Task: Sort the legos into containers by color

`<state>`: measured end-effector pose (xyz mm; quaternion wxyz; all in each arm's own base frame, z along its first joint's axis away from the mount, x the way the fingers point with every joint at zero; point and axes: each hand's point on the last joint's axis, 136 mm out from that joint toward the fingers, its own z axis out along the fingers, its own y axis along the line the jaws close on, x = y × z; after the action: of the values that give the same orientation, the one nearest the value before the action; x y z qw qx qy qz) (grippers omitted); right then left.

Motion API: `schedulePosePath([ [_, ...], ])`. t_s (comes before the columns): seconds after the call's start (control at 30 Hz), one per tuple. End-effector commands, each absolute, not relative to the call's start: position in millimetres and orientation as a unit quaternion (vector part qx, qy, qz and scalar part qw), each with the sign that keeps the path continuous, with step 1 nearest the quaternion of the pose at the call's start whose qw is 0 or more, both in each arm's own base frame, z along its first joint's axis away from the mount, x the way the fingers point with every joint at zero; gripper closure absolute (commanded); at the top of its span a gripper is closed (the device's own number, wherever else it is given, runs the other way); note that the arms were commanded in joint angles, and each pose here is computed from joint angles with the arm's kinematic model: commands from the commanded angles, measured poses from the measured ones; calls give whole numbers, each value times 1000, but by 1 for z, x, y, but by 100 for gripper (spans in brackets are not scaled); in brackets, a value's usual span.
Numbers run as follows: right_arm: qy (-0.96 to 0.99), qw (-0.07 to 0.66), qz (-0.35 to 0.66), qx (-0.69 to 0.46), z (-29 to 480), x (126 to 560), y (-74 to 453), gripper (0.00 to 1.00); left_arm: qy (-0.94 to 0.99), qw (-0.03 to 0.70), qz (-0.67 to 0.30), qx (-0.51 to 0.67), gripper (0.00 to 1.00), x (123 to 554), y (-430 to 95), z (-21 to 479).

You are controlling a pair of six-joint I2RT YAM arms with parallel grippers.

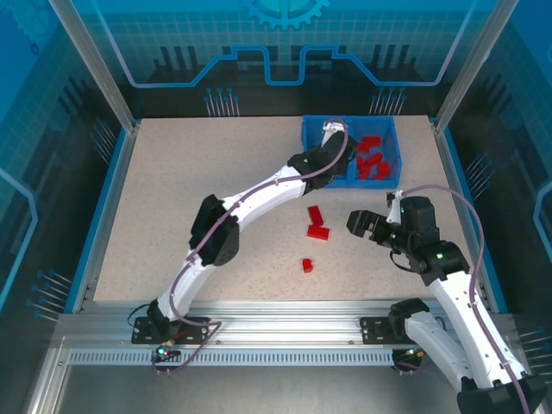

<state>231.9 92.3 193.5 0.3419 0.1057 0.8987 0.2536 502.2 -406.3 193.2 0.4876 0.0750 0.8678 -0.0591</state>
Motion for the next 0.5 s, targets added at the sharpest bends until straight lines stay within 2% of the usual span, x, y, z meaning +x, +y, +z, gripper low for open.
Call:
schedulePosePath([
  [0.0,895,359,242,111,201,235,85,2,857,505,-22,102,87,527,-407,178],
  [0.27,893,364,239,112,203,232,82,2,879,468,-38,79,66,537,-405,136],
  [0.37,893,363,241,112,203,232,83,2,879,470,-38,72,58,535,-402,145],
  [0.47,894,363,240,112,203,233,83,2,874,478,-48,68,55,532,-400,168],
])
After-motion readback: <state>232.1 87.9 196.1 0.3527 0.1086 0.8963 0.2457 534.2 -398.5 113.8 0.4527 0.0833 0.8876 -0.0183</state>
